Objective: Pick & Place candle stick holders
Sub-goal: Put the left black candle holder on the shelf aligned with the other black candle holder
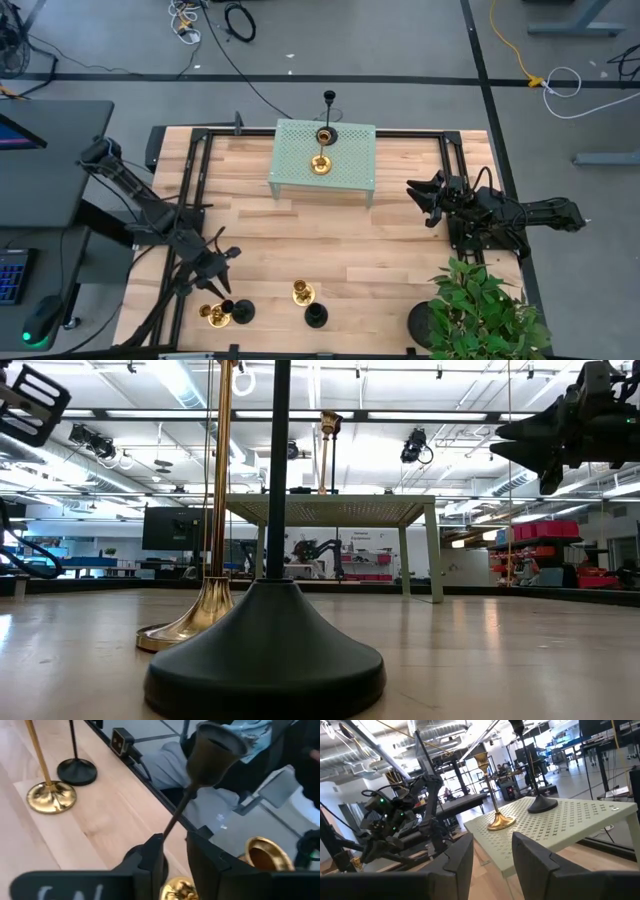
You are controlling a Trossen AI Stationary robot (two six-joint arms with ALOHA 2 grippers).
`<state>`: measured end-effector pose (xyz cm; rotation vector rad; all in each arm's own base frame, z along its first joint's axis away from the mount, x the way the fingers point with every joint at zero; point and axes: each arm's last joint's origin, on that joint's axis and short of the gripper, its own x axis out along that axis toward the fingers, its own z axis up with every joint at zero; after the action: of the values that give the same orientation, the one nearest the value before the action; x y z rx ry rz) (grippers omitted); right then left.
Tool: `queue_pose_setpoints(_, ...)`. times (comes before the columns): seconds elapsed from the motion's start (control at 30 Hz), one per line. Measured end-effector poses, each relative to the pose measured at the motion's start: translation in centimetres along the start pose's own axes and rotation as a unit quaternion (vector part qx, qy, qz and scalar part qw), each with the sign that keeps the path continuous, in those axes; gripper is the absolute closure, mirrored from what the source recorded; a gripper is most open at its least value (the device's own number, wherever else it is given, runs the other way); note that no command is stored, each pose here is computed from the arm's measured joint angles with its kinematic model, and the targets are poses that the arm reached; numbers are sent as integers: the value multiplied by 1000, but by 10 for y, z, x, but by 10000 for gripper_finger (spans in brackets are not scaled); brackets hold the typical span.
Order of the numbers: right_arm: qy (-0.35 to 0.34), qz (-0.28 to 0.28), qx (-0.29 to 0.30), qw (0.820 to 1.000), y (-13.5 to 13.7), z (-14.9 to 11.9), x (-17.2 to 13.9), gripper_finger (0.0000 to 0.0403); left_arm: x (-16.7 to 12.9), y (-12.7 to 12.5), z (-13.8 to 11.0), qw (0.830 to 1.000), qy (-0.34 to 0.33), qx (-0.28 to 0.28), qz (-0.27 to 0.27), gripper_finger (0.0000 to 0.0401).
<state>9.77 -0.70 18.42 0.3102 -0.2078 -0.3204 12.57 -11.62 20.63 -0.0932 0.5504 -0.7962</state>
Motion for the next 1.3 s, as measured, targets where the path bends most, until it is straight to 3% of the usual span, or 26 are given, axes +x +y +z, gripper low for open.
queue_pose_setpoints(0.23, 0, 0, 0, 1000, 0, 0, 0, 266, 11, -3, 1, 1000, -9, 7, -1, 265)
queue_pose_setpoints(0.47, 0, 0, 0, 1000, 0, 0, 0, 266, 24, -6, 3, 999, -20, 22, -14, 249)
queue_pose_setpoints(0.97, 0, 0, 0, 1000, 0, 0, 0, 266, 40, -3, 2, 999, -32, 42, -5, 255)
queue_pose_setpoints(1.3, 0, 0, 0, 1000, 0, 0, 0, 266, 40, -3, 2, 998, -33, 46, -5, 294)
